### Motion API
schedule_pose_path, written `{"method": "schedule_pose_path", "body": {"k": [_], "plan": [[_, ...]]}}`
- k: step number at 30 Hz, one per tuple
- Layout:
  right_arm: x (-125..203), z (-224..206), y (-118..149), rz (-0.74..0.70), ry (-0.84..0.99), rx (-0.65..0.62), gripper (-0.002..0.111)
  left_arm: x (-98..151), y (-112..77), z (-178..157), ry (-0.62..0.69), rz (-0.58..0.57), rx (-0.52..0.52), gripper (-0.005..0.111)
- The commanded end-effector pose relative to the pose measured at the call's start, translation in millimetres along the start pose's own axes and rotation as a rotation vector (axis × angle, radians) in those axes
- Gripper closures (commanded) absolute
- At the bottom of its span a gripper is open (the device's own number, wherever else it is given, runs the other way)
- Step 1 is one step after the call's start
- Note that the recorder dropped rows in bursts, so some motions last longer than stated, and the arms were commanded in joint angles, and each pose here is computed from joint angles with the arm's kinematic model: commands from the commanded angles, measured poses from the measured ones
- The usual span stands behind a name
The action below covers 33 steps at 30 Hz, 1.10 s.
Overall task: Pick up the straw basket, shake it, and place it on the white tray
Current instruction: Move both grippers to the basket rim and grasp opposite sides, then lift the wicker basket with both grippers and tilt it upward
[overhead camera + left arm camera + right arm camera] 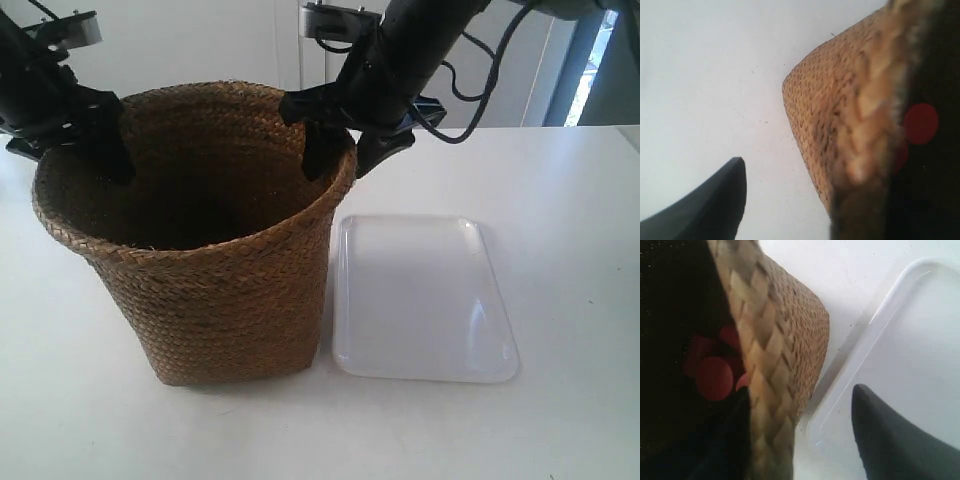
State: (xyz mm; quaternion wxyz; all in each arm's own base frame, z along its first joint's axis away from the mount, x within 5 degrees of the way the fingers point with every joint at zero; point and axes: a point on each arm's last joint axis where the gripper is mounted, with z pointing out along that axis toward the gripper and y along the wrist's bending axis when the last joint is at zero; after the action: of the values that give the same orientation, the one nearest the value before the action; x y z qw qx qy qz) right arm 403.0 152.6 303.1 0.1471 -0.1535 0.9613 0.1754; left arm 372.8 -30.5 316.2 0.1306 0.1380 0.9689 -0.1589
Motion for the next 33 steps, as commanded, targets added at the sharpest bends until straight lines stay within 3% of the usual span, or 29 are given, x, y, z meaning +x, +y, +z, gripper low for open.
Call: {"method": "schedule_pose_path", "body": {"k": [1,5,9,10,14,22,27,33], "plan": [[-1.6,10.3,-2.5,0.011,0.007,0.003,0.062,0.8,-0.2,9.5,0.05,0.0,0.032,0.041],[-5.7,14.4,-4.1,0.018,-0.028,0.007,0.077,-3.1,1.0,10.2,0.009,0.0,0.022,0.06],[-9.6,14.2,-4.4,0.016,-0.071,0.01,0.108,-5.7,0.1,10.2,-0.02,0.028,0.032,0.097],[-10.0,14.2,-4.5,0.013,-0.076,0.011,0.108,-6.3,-0.4,10.1,-0.027,0.052,0.036,0.107],[-12.9,9.0,-3.6,-0.007,-0.119,0.018,0.108,-10.3,-4.8,6.0,-0.092,0.121,0.061,0.107],[-9.9,-52.3,15.0,-0.043,-0.42,0.03,0.108,1.4,-21.8,-21.3,-0.398,0.143,-0.064,0.107],[14.5,-74.6,20.8,-0.071,-0.535,0.053,0.108,24.6,-43.8,-27.9,-0.599,0.15,-0.125,0.107],[60.4,-82.1,31.6,-0.129,-0.698,0.082,0.108,57.4,-79.4,-7.6,-0.756,0.21,-0.151,0.107]]}}
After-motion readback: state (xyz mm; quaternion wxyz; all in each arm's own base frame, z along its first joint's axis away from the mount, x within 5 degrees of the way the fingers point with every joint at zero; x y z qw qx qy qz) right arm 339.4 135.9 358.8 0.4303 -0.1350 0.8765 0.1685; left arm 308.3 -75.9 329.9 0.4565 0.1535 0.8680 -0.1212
